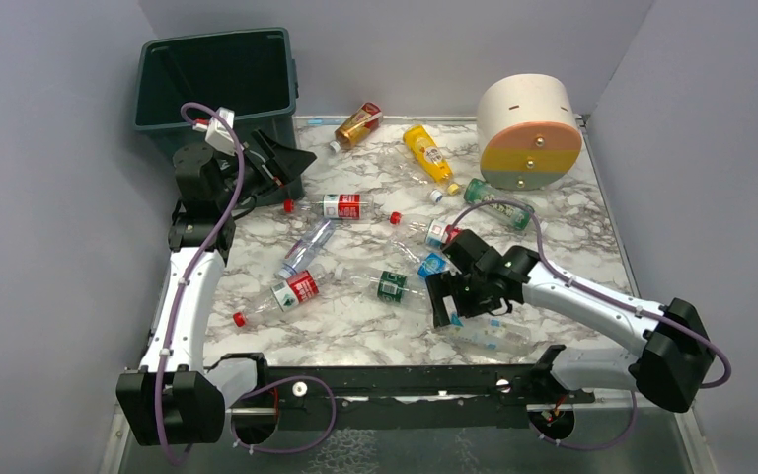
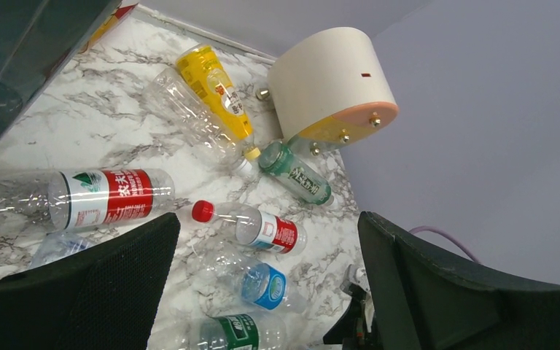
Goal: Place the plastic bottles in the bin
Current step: Pick up the plastic bottle at the center of the board.
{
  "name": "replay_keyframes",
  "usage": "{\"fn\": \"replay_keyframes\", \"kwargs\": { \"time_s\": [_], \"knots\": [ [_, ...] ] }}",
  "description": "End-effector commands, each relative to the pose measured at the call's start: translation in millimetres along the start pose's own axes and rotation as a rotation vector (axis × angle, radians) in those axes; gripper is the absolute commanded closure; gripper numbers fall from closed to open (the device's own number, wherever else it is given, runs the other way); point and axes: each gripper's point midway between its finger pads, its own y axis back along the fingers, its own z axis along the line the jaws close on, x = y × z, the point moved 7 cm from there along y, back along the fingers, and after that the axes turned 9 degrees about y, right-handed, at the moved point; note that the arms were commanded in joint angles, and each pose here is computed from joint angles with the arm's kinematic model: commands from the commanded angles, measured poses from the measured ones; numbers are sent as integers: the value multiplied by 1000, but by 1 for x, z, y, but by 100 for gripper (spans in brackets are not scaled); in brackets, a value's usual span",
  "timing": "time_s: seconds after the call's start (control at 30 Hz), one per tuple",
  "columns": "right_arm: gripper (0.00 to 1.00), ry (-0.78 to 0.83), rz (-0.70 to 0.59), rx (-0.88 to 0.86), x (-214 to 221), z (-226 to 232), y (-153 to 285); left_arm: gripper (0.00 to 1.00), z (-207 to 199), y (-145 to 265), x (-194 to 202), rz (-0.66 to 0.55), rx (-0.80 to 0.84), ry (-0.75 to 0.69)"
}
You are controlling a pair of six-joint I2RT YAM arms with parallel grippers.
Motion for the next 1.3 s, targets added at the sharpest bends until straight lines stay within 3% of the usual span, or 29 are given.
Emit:
{"fn": "replay_keyframes", "kwargs": {
  "time_s": [0.0, 0.5, 0.87, 1.27],
  "knots": [
    [0, -22, 81, 10, 15, 0, -11, 1, -3, -2, 3, 17, 51, -11],
    [0, 100, 226, 84, 38, 15, -43, 1, -2, 2, 7, 19, 44, -6],
    [0, 118, 192, 93, 32, 17, -43, 1, -3, 2, 6, 16, 39, -9],
    [22, 126, 219, 92, 36, 16, -42, 1, -5, 3, 5, 14, 37, -13]
  ]
}}
